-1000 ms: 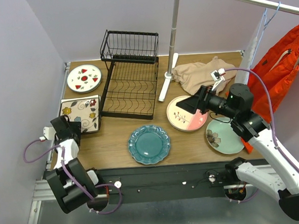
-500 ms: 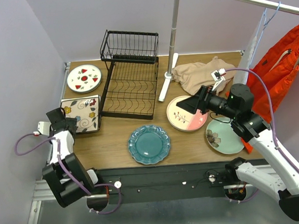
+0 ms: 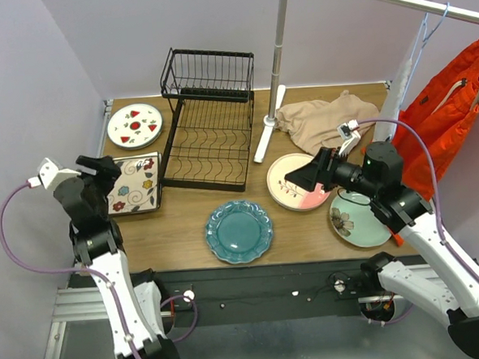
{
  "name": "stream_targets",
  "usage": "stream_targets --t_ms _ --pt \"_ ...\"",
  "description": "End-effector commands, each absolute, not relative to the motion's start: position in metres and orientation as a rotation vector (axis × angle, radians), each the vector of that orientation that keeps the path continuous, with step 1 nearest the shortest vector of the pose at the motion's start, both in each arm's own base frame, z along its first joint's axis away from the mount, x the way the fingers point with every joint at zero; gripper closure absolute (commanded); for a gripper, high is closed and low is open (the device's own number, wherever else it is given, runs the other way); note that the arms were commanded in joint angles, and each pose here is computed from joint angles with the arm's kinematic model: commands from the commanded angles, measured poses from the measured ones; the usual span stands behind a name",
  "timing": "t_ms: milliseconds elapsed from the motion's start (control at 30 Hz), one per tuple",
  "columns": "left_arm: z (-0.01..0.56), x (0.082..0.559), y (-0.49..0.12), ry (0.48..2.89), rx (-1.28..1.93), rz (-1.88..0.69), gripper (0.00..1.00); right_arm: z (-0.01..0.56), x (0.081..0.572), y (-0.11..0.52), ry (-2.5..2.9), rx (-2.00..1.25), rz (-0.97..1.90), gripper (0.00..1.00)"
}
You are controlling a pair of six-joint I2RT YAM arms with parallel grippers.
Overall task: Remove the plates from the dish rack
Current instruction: Place the plate at the center of the board, then reset both arms
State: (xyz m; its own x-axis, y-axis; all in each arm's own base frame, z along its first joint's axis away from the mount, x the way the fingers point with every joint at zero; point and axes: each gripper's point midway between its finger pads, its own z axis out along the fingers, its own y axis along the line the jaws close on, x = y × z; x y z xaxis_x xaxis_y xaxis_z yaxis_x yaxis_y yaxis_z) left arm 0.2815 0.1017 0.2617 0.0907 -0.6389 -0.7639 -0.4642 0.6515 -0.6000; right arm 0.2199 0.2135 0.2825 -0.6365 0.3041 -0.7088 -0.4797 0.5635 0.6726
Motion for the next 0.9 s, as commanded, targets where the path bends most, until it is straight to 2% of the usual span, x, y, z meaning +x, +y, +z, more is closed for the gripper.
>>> stream_targets --t_ms 0,200,533,867 --pt "0.350 0.259 -0.009 1.382 -0.080 -0.411 0.17 0.278 0.220 0.195 1.993 -0.111 1.012 0.00" --pt "0.360 0.229 -0.083 1.346 0.268 -0.670 0.17 0.297 0.221 0.172 1.964 -0.043 0.885 0.00" --pt "0.364 0.243 -0.165 1.397 0.360 -0.836 0.17 0.309 0.223 0.149 1.911 0.082 0.798 0.00" --pt "0.367 0.197 -0.235 1.370 0.488 -1.053 0.17 0.314 0.219 0.141 1.878 0.092 0.775 0.00"
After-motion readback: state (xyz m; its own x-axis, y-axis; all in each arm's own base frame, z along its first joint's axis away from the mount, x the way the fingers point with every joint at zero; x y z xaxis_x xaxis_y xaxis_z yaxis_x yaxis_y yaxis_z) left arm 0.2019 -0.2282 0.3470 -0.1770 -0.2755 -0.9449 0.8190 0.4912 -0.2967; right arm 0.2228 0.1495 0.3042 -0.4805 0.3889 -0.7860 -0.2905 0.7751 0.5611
